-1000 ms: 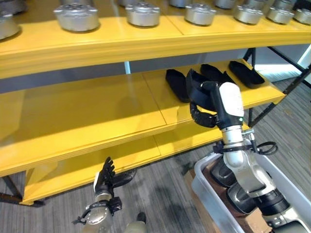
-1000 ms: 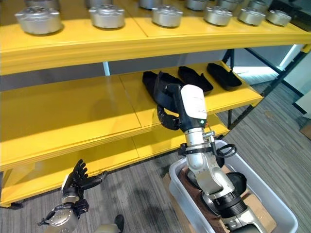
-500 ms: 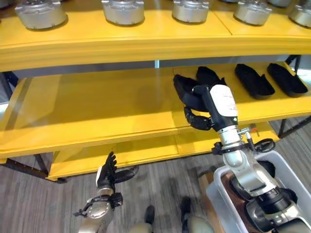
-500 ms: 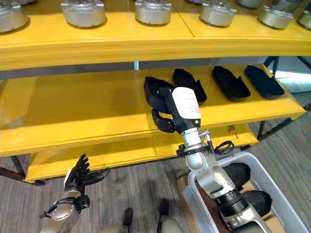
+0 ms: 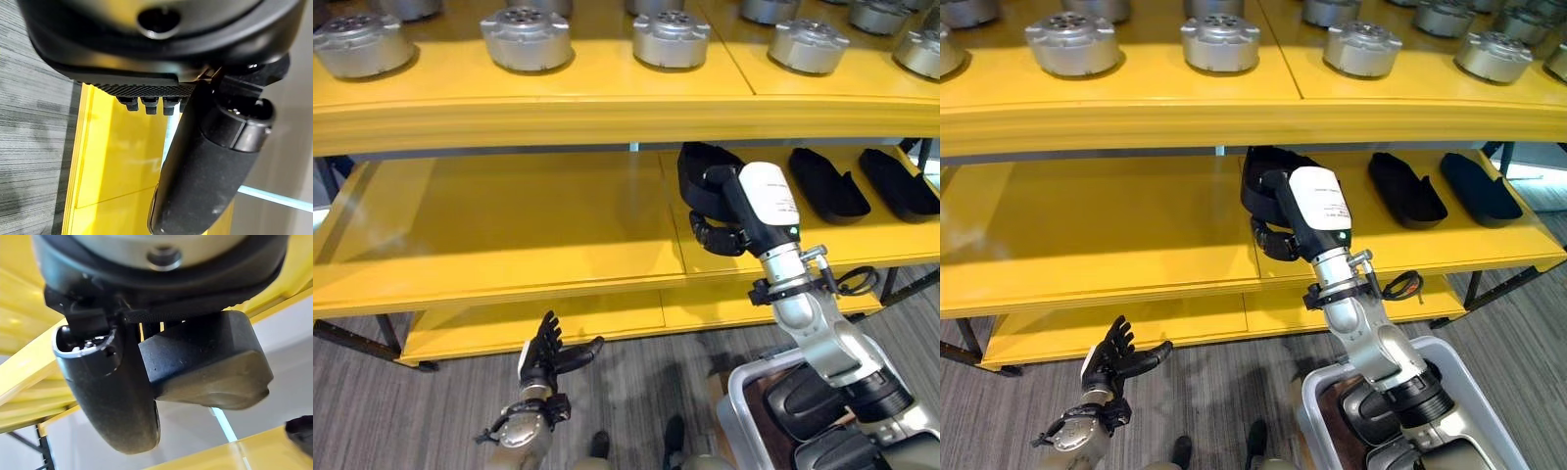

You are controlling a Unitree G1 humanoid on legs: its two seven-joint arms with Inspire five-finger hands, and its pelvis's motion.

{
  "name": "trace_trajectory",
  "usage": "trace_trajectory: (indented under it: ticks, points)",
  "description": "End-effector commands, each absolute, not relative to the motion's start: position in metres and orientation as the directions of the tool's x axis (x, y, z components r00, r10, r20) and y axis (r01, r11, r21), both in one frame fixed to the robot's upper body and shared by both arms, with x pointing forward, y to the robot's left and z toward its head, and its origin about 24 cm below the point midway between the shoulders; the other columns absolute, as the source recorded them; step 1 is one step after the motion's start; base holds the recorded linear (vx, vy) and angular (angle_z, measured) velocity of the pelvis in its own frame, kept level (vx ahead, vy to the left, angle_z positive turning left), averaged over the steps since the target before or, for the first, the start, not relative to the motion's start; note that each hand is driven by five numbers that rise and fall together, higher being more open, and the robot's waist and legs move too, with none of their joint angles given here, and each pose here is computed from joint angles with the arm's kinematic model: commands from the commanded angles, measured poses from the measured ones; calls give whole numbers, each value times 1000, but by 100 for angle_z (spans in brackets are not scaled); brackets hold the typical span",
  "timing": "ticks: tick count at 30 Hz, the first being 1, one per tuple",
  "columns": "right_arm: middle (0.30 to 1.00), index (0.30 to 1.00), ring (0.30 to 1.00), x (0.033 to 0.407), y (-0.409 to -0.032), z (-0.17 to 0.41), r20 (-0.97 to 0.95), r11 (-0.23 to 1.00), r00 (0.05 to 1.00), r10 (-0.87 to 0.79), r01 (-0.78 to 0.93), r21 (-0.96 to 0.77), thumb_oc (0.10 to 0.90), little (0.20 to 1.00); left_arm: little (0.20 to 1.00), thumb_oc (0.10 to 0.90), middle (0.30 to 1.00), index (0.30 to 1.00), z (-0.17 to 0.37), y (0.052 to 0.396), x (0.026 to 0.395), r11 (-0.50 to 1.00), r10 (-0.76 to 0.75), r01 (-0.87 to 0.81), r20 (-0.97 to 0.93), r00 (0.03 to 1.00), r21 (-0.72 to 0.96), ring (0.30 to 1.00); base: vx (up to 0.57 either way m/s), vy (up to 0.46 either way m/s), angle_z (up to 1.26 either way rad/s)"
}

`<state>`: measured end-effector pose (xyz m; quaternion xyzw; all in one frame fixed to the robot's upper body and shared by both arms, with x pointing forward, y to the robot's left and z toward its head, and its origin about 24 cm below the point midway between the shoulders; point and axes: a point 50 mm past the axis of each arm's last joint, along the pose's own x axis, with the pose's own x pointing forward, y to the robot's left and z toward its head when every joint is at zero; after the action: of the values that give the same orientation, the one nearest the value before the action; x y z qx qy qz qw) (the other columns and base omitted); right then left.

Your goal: Move parts from the plastic box to the shelf.

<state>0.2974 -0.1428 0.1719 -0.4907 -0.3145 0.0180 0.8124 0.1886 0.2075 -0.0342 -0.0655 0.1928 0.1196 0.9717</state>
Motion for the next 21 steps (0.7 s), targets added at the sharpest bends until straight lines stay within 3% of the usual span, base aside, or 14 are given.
trace_trajectory:
  ticks: [1, 13, 21]
  points:
    - [300, 300, 300, 296, -113, 243, 697, 598, 566, 441, 394, -698, 400, 300, 1000, 900, 1000, 1000, -7, 209, 202, 976, 176, -202, -248, 953, -85, 1000, 14, -83, 27]
    - [300, 300, 300, 301, -107, 269, 731, 573, 503, 462, 460, -678, 400, 300, 1000, 900, 1000, 1000, 2, 210, 210, 979, 147, -172, -207, 967, -106, 1000, -64, -46, 56]
    - [300, 300, 300, 312, -123, 287, 752, 471, 511, 415, 587, -659, 400, 300, 1000, 900, 1000, 1000, 16, 219, 221, 990, 128, -135, -146, 981, -34, 1000, -2, 216, 7]
